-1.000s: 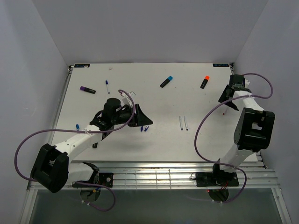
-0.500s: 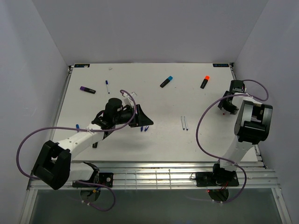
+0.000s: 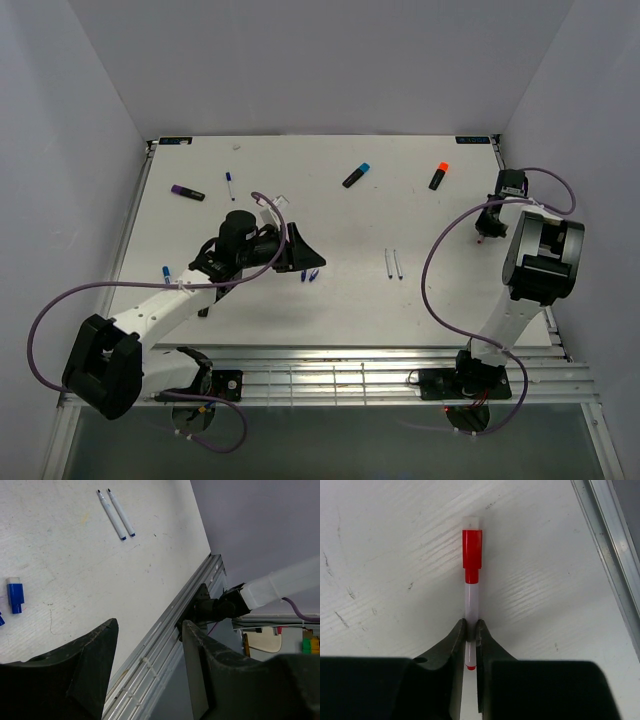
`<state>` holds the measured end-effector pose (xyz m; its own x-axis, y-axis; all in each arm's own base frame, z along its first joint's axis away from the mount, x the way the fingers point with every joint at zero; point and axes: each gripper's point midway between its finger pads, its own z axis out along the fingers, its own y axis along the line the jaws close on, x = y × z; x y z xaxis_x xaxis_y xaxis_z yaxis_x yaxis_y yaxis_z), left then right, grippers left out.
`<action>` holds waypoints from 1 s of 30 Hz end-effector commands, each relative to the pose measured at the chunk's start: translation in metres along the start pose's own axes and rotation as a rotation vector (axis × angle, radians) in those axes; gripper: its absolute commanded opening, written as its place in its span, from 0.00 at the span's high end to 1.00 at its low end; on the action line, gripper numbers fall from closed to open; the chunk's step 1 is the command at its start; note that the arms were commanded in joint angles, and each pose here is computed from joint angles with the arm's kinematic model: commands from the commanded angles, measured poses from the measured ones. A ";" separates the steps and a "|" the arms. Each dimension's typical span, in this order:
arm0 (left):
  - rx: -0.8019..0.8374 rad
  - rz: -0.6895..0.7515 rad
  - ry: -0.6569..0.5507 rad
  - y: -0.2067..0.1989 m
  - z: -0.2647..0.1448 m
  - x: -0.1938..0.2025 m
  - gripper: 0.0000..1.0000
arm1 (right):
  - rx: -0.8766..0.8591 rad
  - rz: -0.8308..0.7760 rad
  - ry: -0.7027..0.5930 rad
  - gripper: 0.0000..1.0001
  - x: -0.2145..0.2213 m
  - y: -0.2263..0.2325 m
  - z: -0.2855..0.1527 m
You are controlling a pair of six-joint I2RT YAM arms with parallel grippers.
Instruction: Open the pen caps
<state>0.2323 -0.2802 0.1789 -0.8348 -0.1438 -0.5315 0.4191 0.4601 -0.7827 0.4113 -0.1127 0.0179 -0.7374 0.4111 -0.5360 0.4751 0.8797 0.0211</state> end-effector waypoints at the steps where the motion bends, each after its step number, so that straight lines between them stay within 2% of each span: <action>1: -0.008 0.028 -0.027 -0.011 -0.008 -0.008 0.35 | -0.027 -0.040 0.118 0.90 0.036 0.011 0.011; 7: -0.013 0.001 -0.030 -0.014 -0.009 -0.011 0.35 | -0.092 -0.147 0.008 0.92 0.019 0.060 -0.035; 10: -0.020 -0.026 -0.039 -0.013 -0.009 -0.012 0.34 | -0.257 -0.181 -0.055 0.92 0.023 0.101 -0.085; 13: -0.027 -0.043 -0.046 -0.011 -0.007 -0.013 0.32 | -0.409 -0.263 -0.049 0.92 0.061 0.140 -0.119; 15: -0.036 -0.078 -0.056 -0.008 -0.004 -0.015 0.32 | -0.568 -0.309 -0.063 0.92 0.083 0.169 -0.159; 20: 0.010 -0.150 -0.040 -0.011 0.007 -0.016 0.32 | -0.857 -0.382 -0.049 0.92 0.146 0.207 -0.226; 25: -0.003 -0.167 -0.082 -0.015 0.009 -0.023 0.31 | -1.035 -0.471 -0.013 0.92 0.193 0.230 -0.273; 30: -0.008 -0.163 -0.095 -0.020 0.015 -0.027 0.30 | -1.107 -0.521 0.012 0.92 0.222 0.243 -0.300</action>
<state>0.2421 -0.2905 0.1796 -0.8839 -0.2656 -0.3850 0.2365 0.4564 -0.8578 0.2272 0.2438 0.1339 -0.7549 -0.0829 -0.6506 -0.4899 0.7308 0.4753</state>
